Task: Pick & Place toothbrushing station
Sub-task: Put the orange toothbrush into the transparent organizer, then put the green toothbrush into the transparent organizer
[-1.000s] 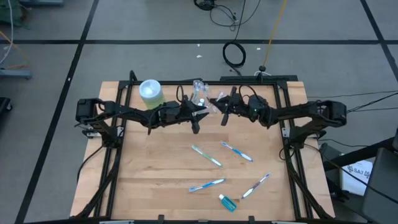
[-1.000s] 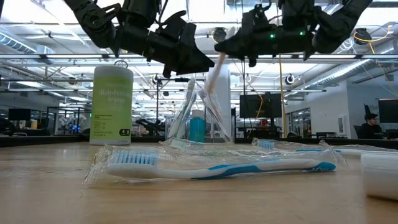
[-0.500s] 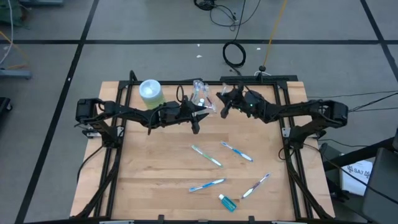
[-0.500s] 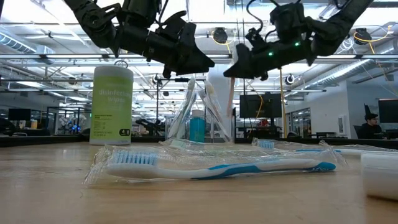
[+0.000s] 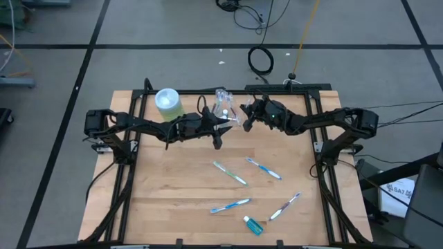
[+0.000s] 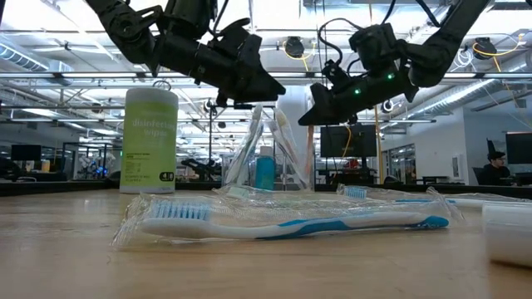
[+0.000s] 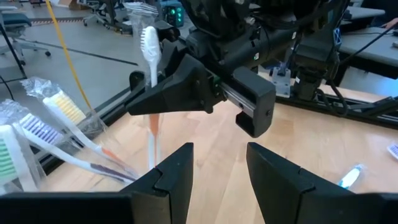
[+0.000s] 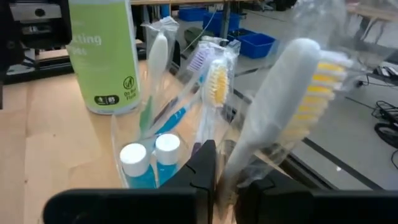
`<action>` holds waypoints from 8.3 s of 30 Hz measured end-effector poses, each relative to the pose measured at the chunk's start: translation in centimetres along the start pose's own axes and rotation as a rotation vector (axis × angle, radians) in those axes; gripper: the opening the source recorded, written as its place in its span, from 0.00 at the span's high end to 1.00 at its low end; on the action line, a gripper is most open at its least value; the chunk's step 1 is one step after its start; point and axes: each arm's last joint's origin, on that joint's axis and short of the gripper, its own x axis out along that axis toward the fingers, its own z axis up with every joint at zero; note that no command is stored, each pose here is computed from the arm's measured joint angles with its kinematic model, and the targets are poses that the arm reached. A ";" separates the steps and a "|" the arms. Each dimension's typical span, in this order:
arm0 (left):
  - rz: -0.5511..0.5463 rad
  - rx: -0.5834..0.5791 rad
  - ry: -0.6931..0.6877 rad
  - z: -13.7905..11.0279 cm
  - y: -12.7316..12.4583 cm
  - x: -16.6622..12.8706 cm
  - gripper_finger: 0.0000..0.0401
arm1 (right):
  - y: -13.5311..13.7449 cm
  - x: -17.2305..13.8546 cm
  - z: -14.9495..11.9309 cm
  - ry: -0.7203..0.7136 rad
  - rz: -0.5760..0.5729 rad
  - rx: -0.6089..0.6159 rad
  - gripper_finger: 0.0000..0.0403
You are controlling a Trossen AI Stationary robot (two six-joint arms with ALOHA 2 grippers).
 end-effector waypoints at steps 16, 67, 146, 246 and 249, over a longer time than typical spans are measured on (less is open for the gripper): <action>0.001 0.004 0.007 -0.1 0.0 0.0 0.61 | 0.2 0.0 -0.8 0.079 0.051 -0.005 0.93; -0.380 0.121 0.453 -7.0 -6.4 -1.3 0.57 | -0.6 -6.5 1.7 0.301 0.055 -0.011 0.53; -0.064 1.201 0.276 -1.8 -11.3 0.5 0.97 | 8.0 -3.5 -1.4 0.387 0.733 0.126 0.59; -0.303 0.313 -0.201 1.8 -6.0 -6.0 0.61 | 12.1 -1.7 1.2 -0.295 0.701 -0.078 0.96; -0.297 0.292 -0.196 1.8 -5.8 -5.9 0.67 | 12.2 -1.6 1.3 -0.300 0.698 -0.078 0.96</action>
